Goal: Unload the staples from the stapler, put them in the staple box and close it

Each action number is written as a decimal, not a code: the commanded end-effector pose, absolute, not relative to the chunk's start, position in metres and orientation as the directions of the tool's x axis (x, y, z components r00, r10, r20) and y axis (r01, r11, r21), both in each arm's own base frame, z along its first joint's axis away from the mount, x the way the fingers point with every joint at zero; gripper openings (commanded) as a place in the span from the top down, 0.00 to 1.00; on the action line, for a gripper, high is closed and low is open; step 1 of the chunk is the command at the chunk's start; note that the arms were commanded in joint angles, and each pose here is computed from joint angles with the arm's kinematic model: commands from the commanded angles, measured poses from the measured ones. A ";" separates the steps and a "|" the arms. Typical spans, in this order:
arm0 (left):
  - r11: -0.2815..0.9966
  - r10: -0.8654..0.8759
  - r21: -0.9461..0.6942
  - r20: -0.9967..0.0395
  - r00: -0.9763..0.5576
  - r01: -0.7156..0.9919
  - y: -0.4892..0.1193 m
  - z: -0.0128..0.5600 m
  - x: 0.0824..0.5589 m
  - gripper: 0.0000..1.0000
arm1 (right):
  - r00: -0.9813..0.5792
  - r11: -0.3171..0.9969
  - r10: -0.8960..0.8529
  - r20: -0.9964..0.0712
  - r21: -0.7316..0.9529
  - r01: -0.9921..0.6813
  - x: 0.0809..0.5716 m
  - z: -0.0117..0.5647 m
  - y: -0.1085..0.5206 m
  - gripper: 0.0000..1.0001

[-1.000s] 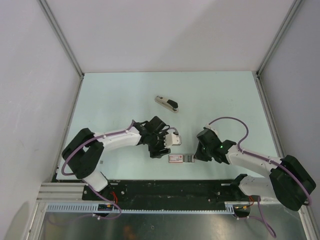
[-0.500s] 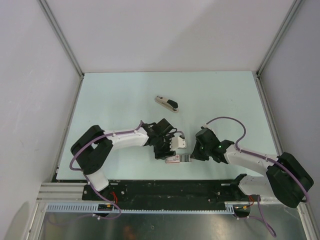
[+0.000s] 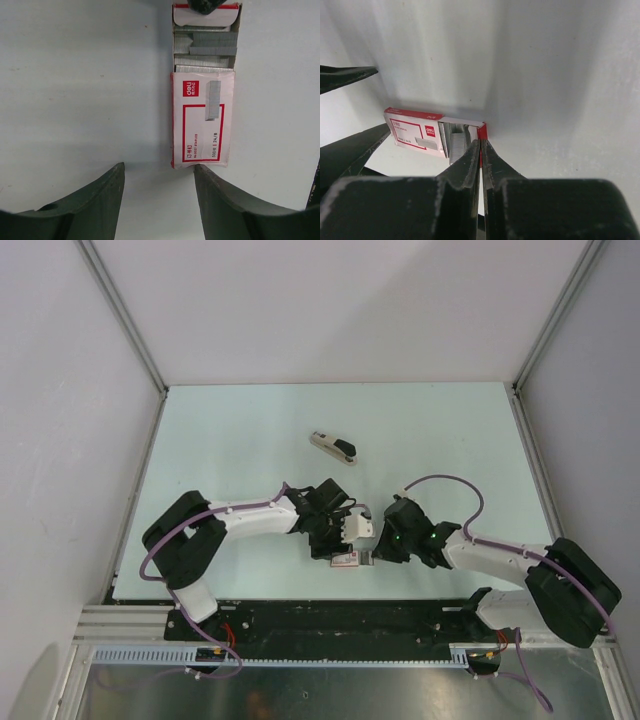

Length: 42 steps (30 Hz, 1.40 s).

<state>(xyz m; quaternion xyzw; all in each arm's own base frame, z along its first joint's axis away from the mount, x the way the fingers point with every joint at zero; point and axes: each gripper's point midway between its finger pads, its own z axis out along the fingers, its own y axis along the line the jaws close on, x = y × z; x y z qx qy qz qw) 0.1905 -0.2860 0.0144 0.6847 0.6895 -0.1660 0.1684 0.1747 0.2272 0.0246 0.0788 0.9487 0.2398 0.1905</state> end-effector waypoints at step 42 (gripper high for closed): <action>-0.033 0.896 0.007 -0.443 0.033 0.999 -0.290 0.009 0.180 0.38 | -0.919 0.804 0.120 -0.375 0.580 -0.132 0.170 0.049 0.300 0.74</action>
